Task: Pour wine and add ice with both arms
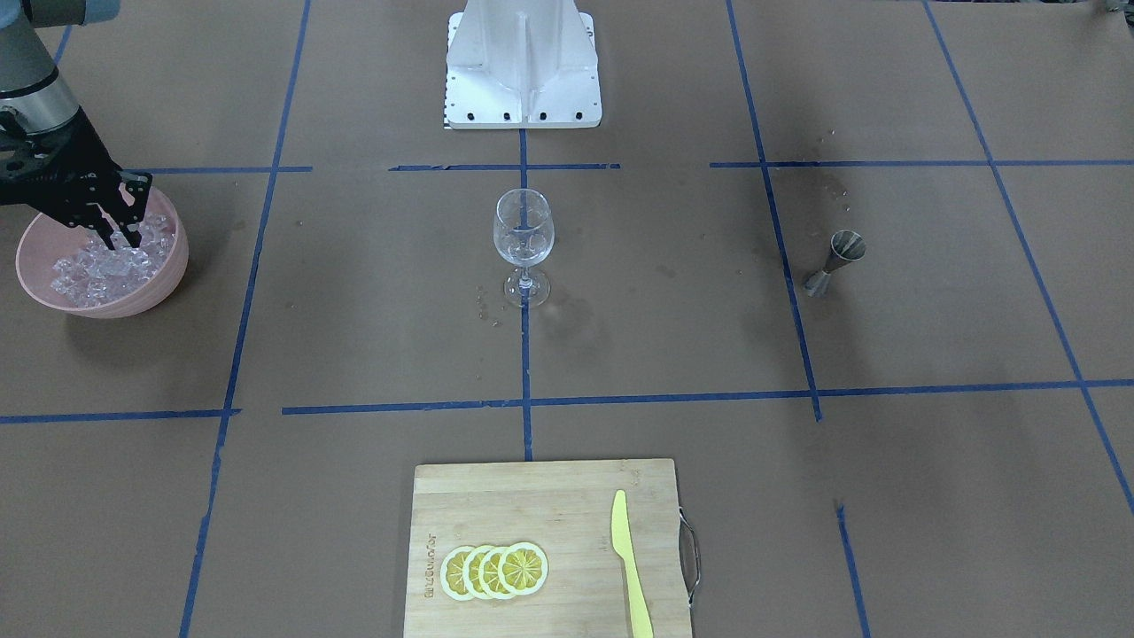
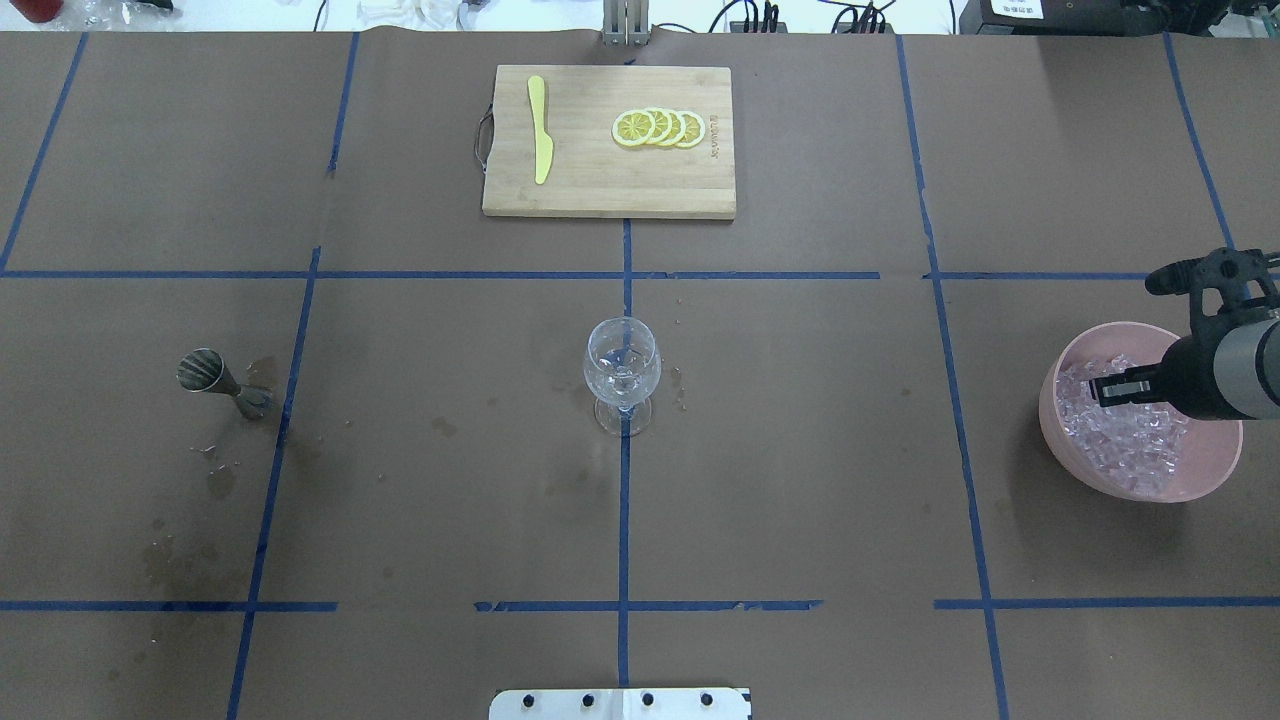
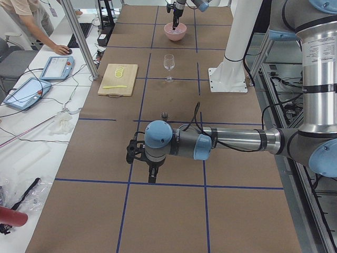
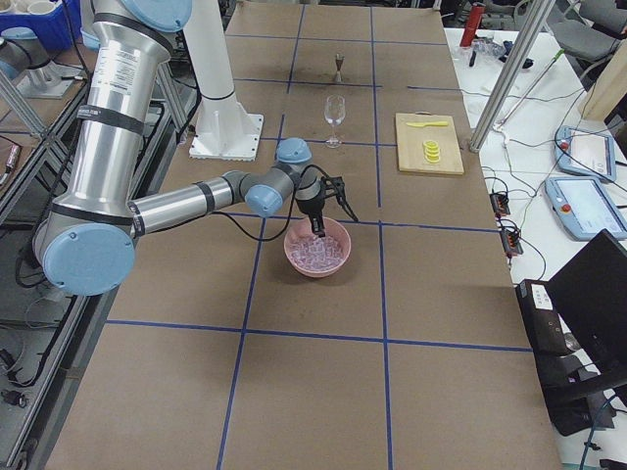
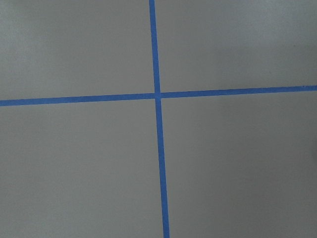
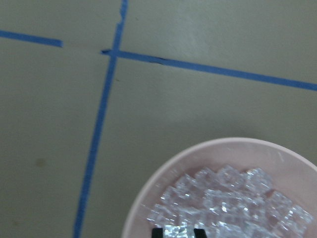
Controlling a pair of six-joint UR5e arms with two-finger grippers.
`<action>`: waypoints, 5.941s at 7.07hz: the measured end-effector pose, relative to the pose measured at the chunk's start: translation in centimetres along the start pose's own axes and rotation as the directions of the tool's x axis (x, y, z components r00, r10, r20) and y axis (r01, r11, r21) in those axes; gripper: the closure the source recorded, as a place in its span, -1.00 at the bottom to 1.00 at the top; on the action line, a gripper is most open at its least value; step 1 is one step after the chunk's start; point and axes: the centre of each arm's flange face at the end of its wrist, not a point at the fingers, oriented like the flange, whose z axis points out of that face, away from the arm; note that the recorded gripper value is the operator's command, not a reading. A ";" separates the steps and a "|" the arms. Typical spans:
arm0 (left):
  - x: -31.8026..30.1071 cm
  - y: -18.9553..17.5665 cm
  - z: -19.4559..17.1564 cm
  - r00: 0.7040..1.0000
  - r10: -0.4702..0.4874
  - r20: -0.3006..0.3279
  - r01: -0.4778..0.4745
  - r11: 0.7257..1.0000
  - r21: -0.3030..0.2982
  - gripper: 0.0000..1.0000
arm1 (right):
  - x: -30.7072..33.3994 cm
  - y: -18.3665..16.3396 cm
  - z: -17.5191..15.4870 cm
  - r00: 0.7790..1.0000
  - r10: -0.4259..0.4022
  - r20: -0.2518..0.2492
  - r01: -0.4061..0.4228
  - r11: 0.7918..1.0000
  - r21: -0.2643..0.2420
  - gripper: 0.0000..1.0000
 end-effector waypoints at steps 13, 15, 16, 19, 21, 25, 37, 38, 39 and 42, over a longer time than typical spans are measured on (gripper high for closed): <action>0.1 -0.1 -0.1 1.000 0.002 0.006 -0.002 1.000 0.000 -1.00 | -43.5 -10.4 -8.5 0.985 0.149 0.087 -0.148 0.989 -0.017 -0.16; 0.1 -0.1 0.0 1.000 0.001 0.006 -0.001 1.000 -0.001 -1.00 | -44.4 -10.4 -8.0 0.983 0.166 0.075 -0.165 0.986 -0.010 -1.00; 0.1 -0.1 0.0 1.000 0.001 0.007 -0.001 1.000 -0.001 -1.00 | -44.5 -10.2 -7.7 0.980 0.186 0.067 -0.186 0.983 0.001 -1.00; 0.2 -0.1 -0.1 1.000 0.004 0.008 -0.004 1.000 0.001 -1.00 | -44.0 -9.7 -7.2 0.981 0.189 0.053 -0.189 0.982 0.001 -1.00; -0.2 0.1 0.2 1.000 -0.005 0.010 0.005 1.000 -0.007 -1.00 | -39.0 -10.7 -7.3 0.986 0.157 0.049 -0.155 0.987 -0.036 -1.00; -1.1 1.1 0.6 1.000 -0.026 0.015 0.026 0.999 -0.018 -1.00 | -15.3 -17.4 -9.4 0.999 -0.035 0.029 0.038 0.993 -0.109 -1.00; -1.0 3.4 0.1 0.997 -0.023 0.070 0.025 1.000 -0.018 -1.00 | 37.2 -3.2 -7.0 0.999 -0.011 0.031 0.021 0.938 -0.345 -1.00; -1.0 3.4 0.1 0.997 -0.024 0.070 0.026 0.999 -0.019 -1.00 | 37.2 -3.2 -7.0 1.000 0.002 0.025 0.007 0.942 -0.335 -1.00; -1.1 3.4 0.1 0.997 -0.025 0.070 0.026 0.999 -0.019 -1.00 | 37.1 -3.2 -6.7 1.000 0.014 0.010 -0.010 0.950 -0.313 -1.00; -1.0 3.4 0.1 0.997 -0.024 0.070 0.025 0.999 -0.019 -1.00 | 36.4 -1.7 -4.9 1.000 0.001 -0.022 -0.007 0.963 -0.268 -1.00</action>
